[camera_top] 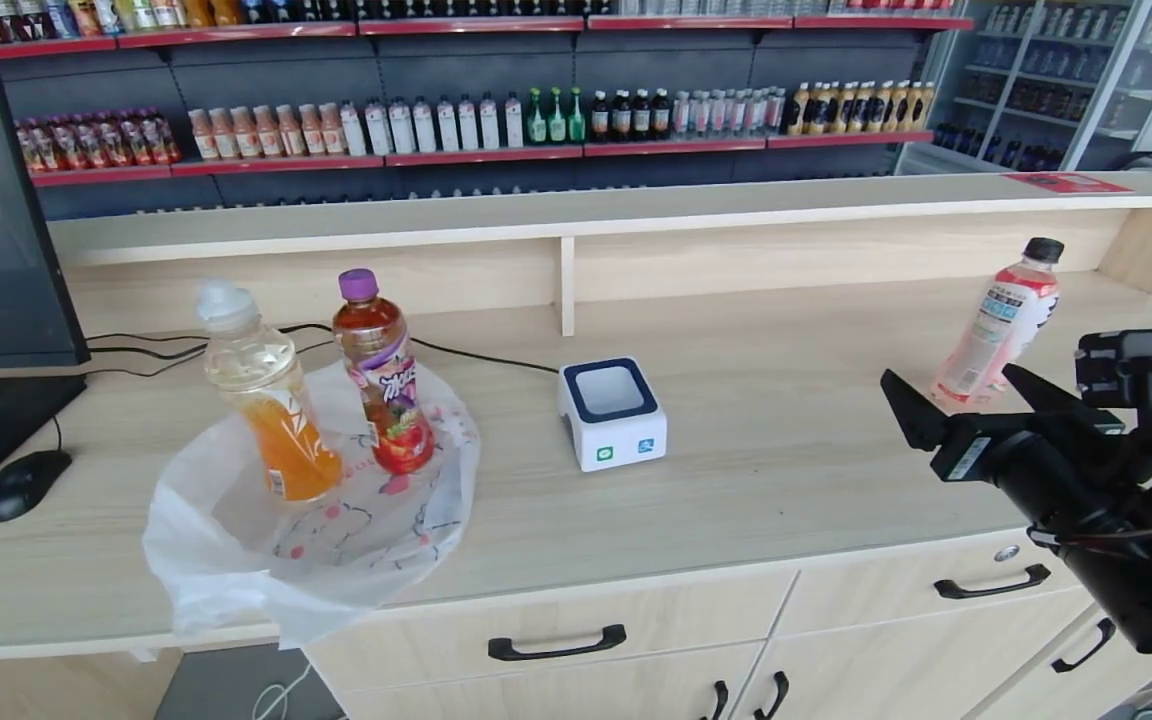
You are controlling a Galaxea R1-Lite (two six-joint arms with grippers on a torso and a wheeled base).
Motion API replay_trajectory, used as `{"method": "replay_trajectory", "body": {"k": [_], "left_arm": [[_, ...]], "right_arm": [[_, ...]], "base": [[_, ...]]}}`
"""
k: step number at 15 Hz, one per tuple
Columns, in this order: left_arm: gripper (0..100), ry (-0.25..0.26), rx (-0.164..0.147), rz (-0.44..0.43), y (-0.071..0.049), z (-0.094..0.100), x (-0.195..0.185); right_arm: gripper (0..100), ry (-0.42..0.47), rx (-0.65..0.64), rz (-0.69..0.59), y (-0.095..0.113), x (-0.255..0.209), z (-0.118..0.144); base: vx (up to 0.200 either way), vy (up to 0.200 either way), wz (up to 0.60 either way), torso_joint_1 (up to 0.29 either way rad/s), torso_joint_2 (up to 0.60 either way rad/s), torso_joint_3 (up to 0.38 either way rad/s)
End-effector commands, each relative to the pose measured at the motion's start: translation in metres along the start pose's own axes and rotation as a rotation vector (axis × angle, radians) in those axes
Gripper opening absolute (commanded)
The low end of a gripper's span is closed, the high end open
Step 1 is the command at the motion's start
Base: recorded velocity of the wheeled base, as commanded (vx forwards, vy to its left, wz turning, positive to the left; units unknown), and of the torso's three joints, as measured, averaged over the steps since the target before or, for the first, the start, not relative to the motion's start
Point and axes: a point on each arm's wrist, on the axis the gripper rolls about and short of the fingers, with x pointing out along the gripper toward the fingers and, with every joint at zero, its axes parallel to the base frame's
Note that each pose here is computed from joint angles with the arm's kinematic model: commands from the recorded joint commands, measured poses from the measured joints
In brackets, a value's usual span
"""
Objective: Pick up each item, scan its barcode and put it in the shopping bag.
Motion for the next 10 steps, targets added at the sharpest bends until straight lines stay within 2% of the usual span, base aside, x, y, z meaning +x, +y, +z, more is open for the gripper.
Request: {"method": "replay_trajectory", "body": {"k": [1,9,10], "left_arm": [[100,0.0,0.0,0.001,0.0,0.0,0.0],[100,0.0,-0.002,0.002,0.0,0.0,0.0],[100,0.0,-0.002,0.001,0.0,0.0,0.0]], "right_arm": [[100,0.009,-0.002,0.002,0.0005,0.0002,-0.0023],[100,0.022,-0.005,0.003,0.0004,-0.0009,-0.0051],[100,0.022,-0.005,0.004,0.0008,-0.001,-0.0051]], "base": [[0.0,-0.2,0.0,0.007,0.0,-0.002],[0.0,-0.2,0.0,0.002,0.0,0.004],[0.0,-0.2,0.6,0.012,0.0,0.002]]}}
